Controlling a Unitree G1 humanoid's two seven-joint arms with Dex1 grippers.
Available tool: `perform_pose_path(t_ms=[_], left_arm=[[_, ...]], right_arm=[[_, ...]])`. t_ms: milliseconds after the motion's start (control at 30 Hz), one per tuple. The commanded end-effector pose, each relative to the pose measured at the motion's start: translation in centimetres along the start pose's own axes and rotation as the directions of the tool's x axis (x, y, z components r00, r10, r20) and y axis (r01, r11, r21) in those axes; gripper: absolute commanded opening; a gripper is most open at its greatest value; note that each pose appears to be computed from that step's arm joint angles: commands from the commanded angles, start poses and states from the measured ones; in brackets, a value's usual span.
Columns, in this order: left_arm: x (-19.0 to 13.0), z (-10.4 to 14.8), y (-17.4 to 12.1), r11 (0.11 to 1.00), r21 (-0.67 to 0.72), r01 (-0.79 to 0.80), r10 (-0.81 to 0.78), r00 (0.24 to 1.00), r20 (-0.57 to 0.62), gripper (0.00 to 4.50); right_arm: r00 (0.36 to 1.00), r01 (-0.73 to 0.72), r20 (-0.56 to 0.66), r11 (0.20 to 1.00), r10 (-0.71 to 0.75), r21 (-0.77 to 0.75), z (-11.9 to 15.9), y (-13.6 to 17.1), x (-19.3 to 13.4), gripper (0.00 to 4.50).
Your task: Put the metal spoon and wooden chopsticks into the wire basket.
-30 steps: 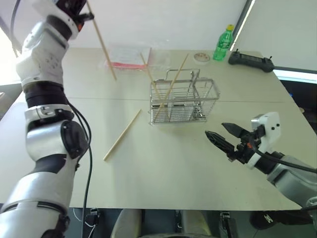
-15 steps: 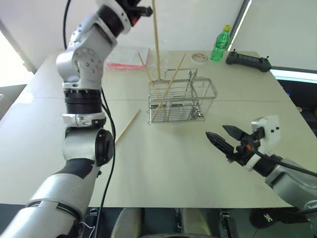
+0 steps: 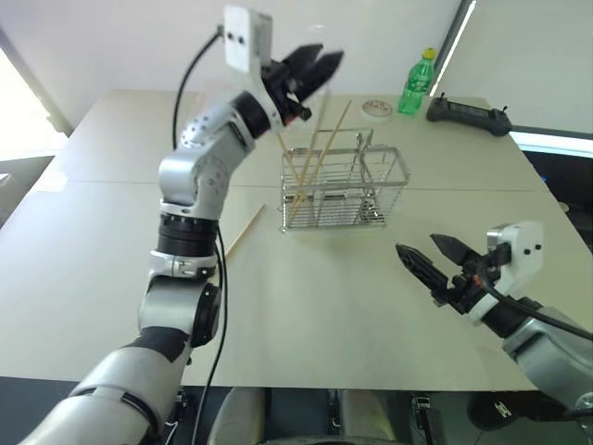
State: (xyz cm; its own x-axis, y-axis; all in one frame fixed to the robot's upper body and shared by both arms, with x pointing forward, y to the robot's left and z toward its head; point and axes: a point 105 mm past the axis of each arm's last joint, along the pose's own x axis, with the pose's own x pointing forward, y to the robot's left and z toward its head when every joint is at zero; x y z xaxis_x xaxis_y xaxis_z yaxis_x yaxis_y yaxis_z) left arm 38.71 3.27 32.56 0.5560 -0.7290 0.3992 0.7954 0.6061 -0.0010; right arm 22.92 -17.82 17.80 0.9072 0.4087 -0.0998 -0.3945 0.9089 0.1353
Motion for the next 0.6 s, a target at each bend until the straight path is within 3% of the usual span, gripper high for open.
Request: perform_pose_path(t_ms=[33, 67, 167, 333, 400, 467, 533, 600], left_arm=[[0.2, 2.9, -1.0, 0.998, 0.051, 0.023, -0.027, 0.997, 0.077, 4.12], [0.1, 3.2, -0.8, 0.998, 0.056, 0.017, -0.021, 0.997, 0.079, 4.47], [-0.1, 3.8, -0.5, 0.998, 0.062, 0.006, -0.011, 0.996, 0.083, 4.47], [-1.3, 8.3, 2.6, 0.991, 0.096, -0.09, 0.078, 0.99, 0.119, 4.47], [-2.7, 11.2, 6.6, 0.97, 0.079, -0.231, 0.226, 0.971, 0.073, 4.47], [-4.3, 12.0, 9.5, 0.939, 0.107, -0.326, 0.328, 0.945, -0.002, 4.47], [-5.6, 10.6, 11.6, 0.904, 0.195, -0.38, 0.406, 0.905, -0.123, 4.47], [-7.5, 7.4, 13.8, 0.861, 0.278, -0.426, 0.5, 0.812, -0.301, 4.47]], right_arm=[[0.998, -0.016, 0.056, 0.999, 0.018, -0.031, 1.4, 0.5, -0.4, 3.86], [0.998, -0.015, 0.056, 0.999, 0.017, -0.031, 1.4, 0.4, -0.3, 3.86], [0.998, -0.015, 0.055, 0.999, 0.017, -0.031, 1.5, 0.3, -0.3, 3.86], [0.998, -0.023, 0.05, 0.999, 0.024, -0.025, 1.4, 0.1, 0.0, 3.86], [0.998, -0.034, 0.05, 0.999, 0.035, -0.019, 1.3, 0.4, 0.1, 3.86], [0.998, -0.042, 0.045, 0.999, 0.042, -0.011, 1.1, 0.5, 0.2, 3.86], [0.998, -0.044, 0.037, 0.999, 0.044, -0.006, 0.8, 0.5, 0.3, 3.86], [0.998, -0.05, 0.034, 0.999, 0.05, -0.003, 0.7, 0.6, 0.4, 3.86]])
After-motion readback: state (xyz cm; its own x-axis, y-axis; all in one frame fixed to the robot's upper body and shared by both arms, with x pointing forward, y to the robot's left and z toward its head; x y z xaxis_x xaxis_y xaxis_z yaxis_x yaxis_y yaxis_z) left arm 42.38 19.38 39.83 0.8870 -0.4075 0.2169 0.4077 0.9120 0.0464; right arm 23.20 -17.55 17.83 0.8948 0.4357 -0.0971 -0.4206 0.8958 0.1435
